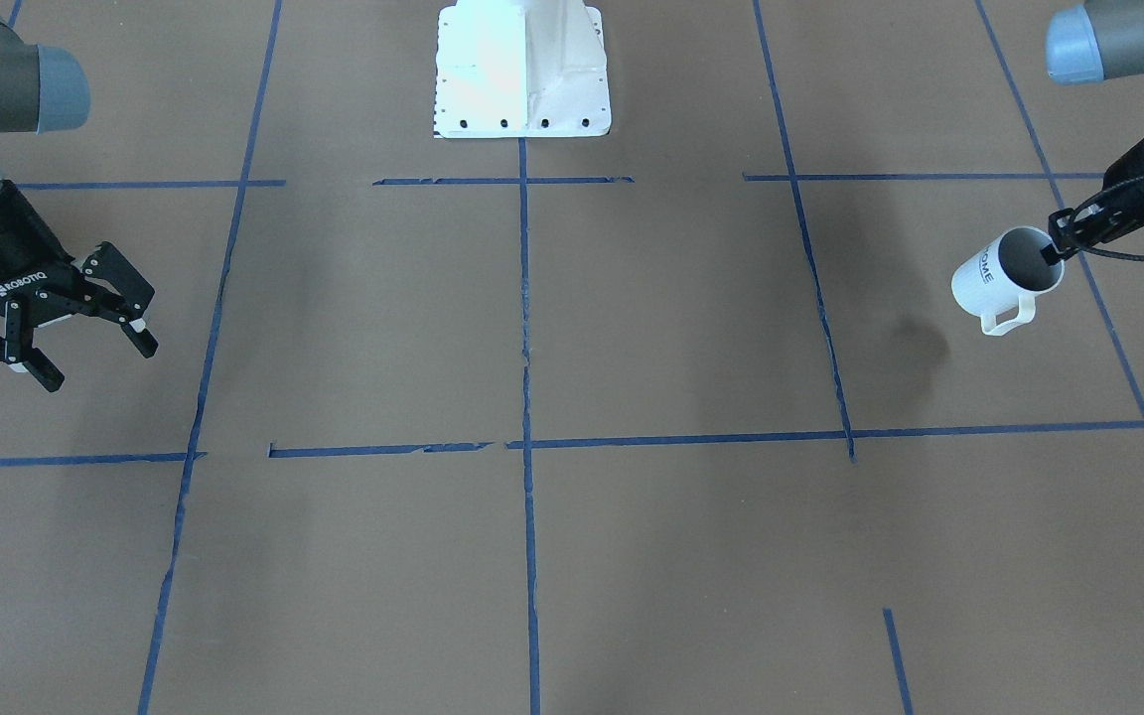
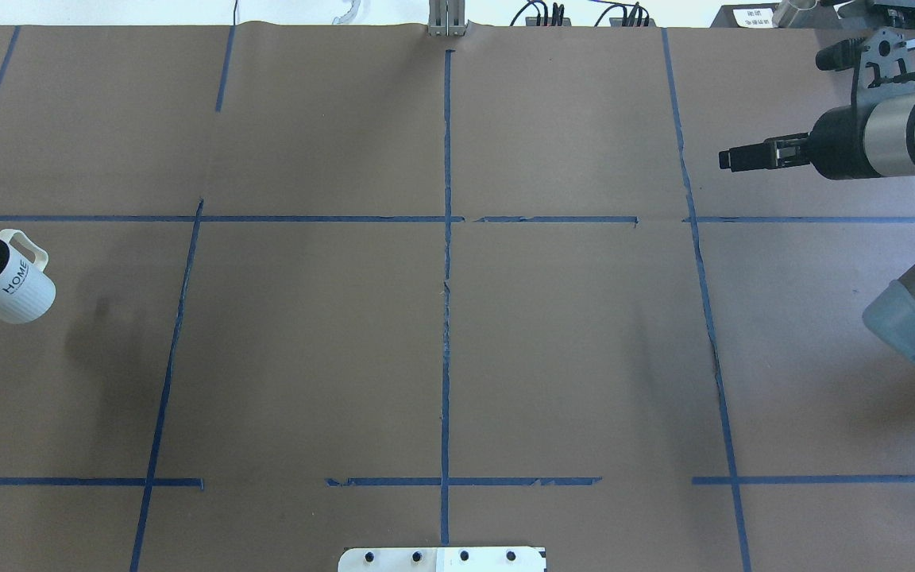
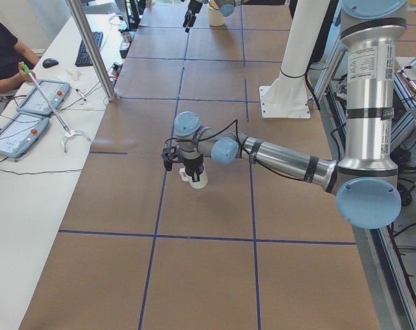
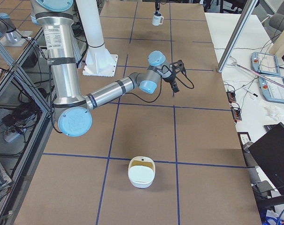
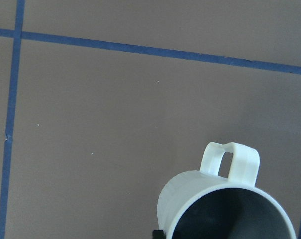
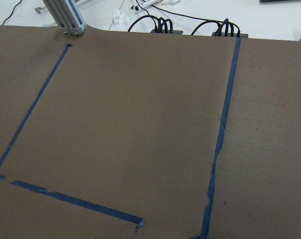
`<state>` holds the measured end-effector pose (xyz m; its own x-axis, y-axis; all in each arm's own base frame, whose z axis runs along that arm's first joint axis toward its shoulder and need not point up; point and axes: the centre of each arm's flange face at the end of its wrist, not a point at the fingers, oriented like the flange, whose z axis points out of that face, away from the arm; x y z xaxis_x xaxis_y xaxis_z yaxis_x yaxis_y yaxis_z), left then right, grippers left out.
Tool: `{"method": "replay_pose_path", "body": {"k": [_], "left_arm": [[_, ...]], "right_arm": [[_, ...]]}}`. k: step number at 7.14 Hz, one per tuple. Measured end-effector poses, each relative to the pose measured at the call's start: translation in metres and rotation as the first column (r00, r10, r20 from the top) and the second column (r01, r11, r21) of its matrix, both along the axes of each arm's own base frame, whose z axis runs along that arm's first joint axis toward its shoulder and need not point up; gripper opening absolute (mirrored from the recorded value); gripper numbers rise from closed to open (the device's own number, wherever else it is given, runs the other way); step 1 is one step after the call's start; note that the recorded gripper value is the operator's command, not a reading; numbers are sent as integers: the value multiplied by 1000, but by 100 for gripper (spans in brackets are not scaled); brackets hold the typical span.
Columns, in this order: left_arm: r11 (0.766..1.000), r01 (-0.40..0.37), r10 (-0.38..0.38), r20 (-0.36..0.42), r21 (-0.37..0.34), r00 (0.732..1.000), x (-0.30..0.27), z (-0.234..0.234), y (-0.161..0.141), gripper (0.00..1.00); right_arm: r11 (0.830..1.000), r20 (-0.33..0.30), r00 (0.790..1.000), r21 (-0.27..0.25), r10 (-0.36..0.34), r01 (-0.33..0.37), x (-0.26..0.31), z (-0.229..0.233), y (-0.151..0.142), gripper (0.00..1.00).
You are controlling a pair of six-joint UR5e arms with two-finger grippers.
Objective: Left arm hands cup to right arm to dump lemon
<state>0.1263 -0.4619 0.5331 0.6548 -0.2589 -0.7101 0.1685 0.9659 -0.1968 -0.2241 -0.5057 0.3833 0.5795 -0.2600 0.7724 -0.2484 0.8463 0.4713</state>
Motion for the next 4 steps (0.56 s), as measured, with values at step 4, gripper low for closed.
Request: {"method": "replay_pose_path", "body": {"k": [4], "left_arm": [[988,150,-153,-54,-41,987,-1,37,-1,21]], "right_arm": [[1000,0,1000,-3,-2,2,1,1,-1,100]]}}
